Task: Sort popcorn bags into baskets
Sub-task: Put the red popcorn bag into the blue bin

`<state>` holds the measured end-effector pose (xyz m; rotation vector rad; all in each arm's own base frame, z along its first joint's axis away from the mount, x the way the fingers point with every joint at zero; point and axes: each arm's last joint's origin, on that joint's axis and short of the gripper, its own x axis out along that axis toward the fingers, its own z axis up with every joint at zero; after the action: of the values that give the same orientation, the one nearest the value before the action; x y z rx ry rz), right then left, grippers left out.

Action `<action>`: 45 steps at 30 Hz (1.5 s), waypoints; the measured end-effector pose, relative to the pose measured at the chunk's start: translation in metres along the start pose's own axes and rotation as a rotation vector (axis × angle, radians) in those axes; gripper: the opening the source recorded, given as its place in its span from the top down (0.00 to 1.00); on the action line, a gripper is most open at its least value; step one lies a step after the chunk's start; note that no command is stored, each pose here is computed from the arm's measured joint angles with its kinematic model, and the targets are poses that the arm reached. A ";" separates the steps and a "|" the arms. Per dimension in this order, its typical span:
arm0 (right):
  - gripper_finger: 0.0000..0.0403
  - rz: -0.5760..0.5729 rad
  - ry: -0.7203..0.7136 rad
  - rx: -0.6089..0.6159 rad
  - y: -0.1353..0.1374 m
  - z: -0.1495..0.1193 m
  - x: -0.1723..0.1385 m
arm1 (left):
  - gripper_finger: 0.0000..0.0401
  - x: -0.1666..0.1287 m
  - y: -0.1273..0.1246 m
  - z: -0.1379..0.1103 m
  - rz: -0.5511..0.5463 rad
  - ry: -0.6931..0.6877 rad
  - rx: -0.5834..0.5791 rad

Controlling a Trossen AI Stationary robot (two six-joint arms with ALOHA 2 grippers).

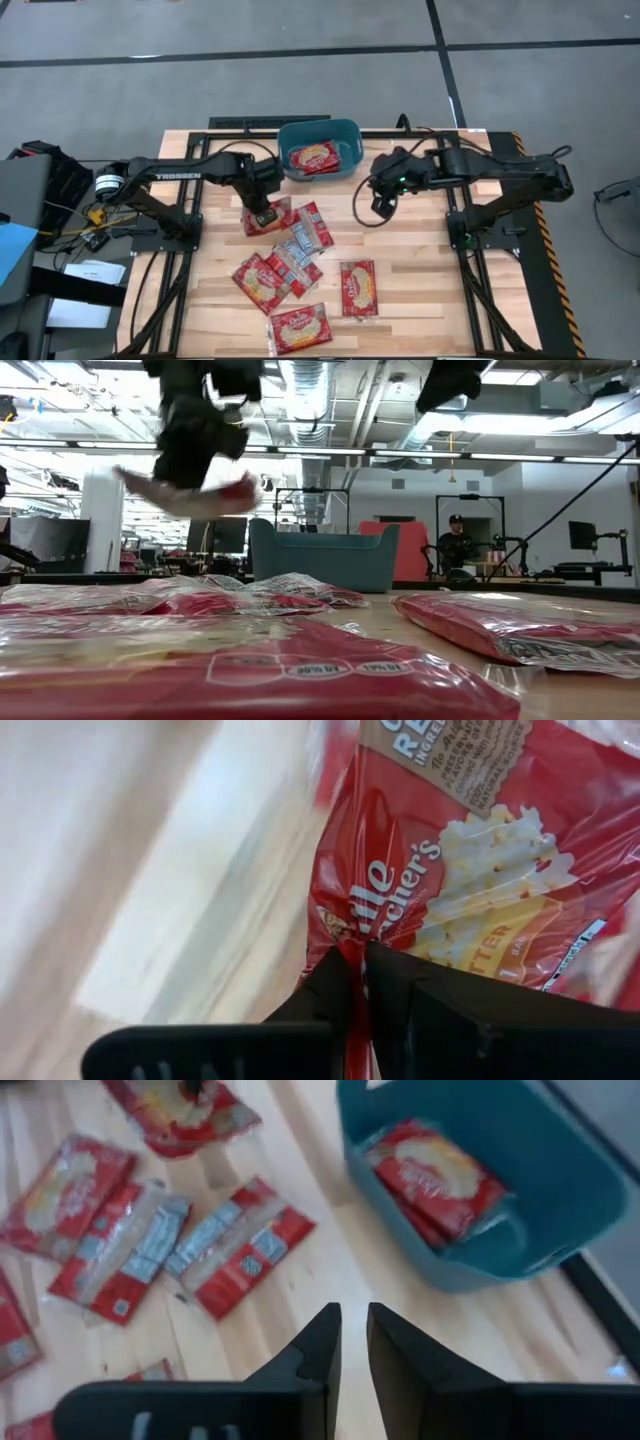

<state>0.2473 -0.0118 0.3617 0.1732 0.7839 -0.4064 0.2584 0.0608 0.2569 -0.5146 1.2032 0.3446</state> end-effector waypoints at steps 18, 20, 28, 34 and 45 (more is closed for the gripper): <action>0.81 -0.085 0.009 0.008 -0.010 -0.007 -0.013 | 1.00 -0.024 0.046 0.135 0.262 -0.290 0.150; 0.81 -0.085 0.013 0.010 -0.009 -0.007 -0.012 | 1.00 -0.014 0.052 0.151 0.275 -0.276 0.158; 0.81 -0.093 0.046 -0.001 -0.009 -0.010 -0.011 | 1.00 0.036 0.078 0.195 0.305 -0.179 0.166; 0.81 -0.100 0.058 0.006 -0.009 -0.011 -0.011 | 0.94 0.071 0.091 0.203 0.307 -0.114 0.129; 0.81 -0.093 0.068 -0.003 -0.007 -0.013 -0.012 | 0.70 0.069 0.098 0.209 0.382 -0.129 0.130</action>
<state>0.2285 -0.0114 0.3612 0.1487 0.8615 -0.4891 0.3966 0.2568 0.2283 -0.1439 1.1866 0.6107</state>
